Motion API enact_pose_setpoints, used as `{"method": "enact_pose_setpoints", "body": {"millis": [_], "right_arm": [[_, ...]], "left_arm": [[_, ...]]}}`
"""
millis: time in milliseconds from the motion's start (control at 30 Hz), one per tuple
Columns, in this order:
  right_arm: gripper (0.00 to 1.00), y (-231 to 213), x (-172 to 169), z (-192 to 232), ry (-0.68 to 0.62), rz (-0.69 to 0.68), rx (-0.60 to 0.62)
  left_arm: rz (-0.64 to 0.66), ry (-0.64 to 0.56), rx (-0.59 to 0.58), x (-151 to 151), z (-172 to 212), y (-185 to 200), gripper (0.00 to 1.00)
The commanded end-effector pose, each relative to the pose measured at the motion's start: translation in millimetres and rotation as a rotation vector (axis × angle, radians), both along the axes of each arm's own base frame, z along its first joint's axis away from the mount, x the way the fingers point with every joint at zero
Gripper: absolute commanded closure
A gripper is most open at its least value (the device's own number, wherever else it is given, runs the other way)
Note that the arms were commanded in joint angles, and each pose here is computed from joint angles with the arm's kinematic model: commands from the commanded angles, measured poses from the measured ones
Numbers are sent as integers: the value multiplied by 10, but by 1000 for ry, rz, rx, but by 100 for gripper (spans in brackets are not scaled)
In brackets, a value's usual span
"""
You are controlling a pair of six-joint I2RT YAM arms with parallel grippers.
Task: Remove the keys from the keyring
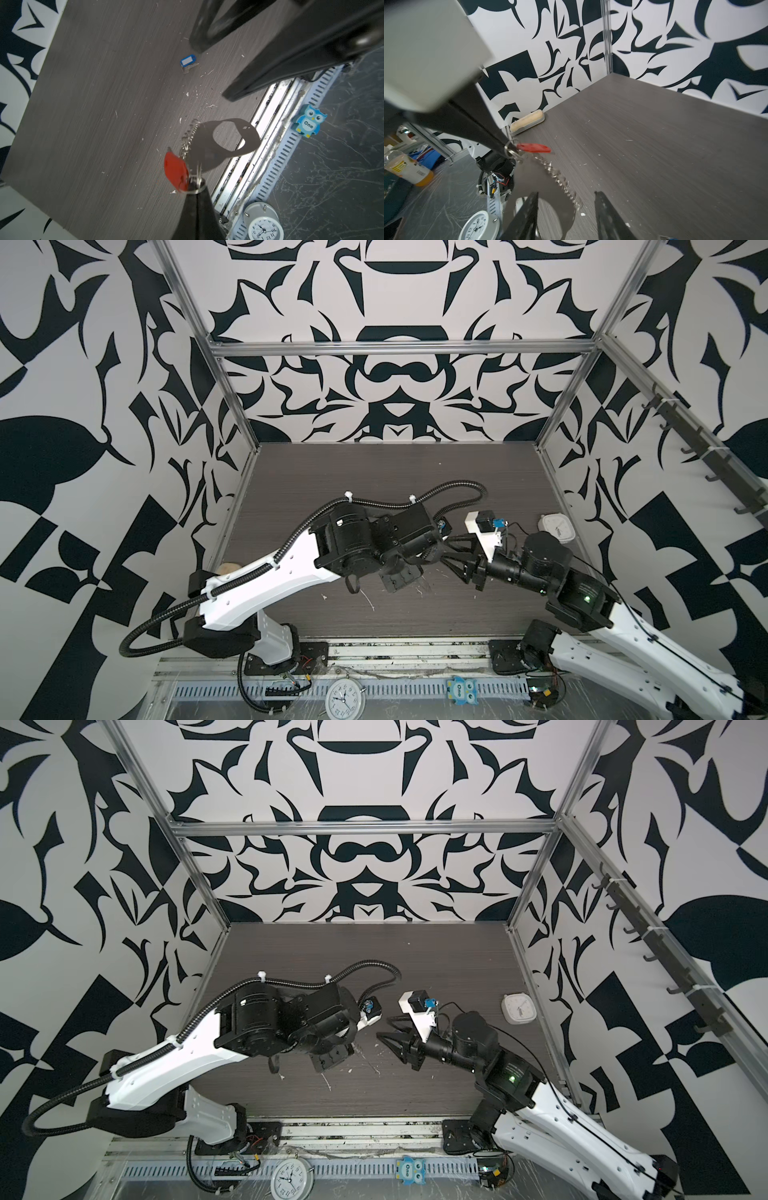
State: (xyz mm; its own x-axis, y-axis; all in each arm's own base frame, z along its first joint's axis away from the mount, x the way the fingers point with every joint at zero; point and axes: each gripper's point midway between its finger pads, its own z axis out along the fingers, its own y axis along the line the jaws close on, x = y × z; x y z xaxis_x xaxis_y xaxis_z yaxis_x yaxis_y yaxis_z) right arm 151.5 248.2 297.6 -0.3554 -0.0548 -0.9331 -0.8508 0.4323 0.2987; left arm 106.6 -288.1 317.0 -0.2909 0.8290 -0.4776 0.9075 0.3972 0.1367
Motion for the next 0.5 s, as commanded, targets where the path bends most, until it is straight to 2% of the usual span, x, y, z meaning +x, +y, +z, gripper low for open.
{"method": "enact_pose_setpoints", "body": {"millis": [0, 300, 467], "right_arm": [[52, 111, -96, 286, -46, 81, 133], [53, 232, -483, 322, -60, 333, 174], [51, 307, -625, 343, -38, 451, 177]], "left_arm": [[-86, 2, -92, -132, 170, 41, 100], [-220, -80, -251, -230, 283, 89, 100], [-277, -62, -319, -347, 392, 86, 100]]}}
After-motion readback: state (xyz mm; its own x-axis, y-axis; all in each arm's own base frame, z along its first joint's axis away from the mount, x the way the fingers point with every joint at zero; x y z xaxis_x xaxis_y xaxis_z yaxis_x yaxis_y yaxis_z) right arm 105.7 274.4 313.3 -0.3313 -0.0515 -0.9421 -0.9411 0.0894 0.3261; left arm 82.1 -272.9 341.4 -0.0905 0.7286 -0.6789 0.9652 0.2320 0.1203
